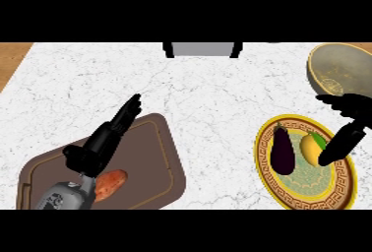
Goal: Pick the lemon from the plate and place it in the bowl
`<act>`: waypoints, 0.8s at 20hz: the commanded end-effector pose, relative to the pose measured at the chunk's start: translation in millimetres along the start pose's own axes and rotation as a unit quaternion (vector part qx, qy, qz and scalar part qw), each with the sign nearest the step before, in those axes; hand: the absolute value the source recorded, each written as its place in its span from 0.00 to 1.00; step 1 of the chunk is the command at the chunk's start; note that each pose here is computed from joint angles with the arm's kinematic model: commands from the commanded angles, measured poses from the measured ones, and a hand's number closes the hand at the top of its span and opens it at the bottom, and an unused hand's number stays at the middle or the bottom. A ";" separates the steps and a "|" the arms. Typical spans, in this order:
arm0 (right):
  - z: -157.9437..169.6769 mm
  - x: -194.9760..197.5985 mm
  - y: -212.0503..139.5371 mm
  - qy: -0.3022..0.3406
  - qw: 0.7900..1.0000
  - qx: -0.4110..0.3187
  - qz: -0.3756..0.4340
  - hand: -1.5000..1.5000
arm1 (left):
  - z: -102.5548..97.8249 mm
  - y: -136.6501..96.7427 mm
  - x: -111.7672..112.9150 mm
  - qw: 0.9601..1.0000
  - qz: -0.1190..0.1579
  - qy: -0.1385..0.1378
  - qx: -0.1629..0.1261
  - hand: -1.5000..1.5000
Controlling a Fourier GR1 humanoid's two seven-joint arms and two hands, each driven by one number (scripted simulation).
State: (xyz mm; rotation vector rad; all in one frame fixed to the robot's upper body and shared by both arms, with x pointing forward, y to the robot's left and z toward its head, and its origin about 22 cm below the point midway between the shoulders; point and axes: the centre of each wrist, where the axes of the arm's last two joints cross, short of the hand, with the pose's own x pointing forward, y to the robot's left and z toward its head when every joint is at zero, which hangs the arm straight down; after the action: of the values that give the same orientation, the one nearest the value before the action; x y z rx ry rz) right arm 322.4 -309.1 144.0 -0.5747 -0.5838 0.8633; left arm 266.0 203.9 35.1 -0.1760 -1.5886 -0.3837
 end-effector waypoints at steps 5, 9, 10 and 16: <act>4.9 -4.1 25.3 0.010 0.999 -0.036 0.024 0.00 | 10.3 11.6 -7.0 1.000 0.002 -0.001 0.011 0.50; -0.7 2.7 53.9 0.021 0.997 -0.061 0.035 0.00 | 8.3 0.1 2.1 1.000 0.003 0.002 0.006 0.50; -5.5 8.4 34.7 0.009 0.997 -0.070 0.035 0.00 | -3.9 -1.7 12.8 1.000 0.004 0.002 0.001 0.50; -13.3 -5.7 68.9 0.035 0.991 -0.119 0.057 0.00 | 19.7 14.8 5.8 1.000 -0.001 -0.006 0.009 0.50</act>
State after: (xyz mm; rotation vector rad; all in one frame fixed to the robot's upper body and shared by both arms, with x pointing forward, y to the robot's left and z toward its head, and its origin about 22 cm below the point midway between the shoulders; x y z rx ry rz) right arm 298.0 -286.4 102.5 -0.7838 -0.6164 0.9009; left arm 264.3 212.6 37.5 -0.1720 -1.5954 -0.3720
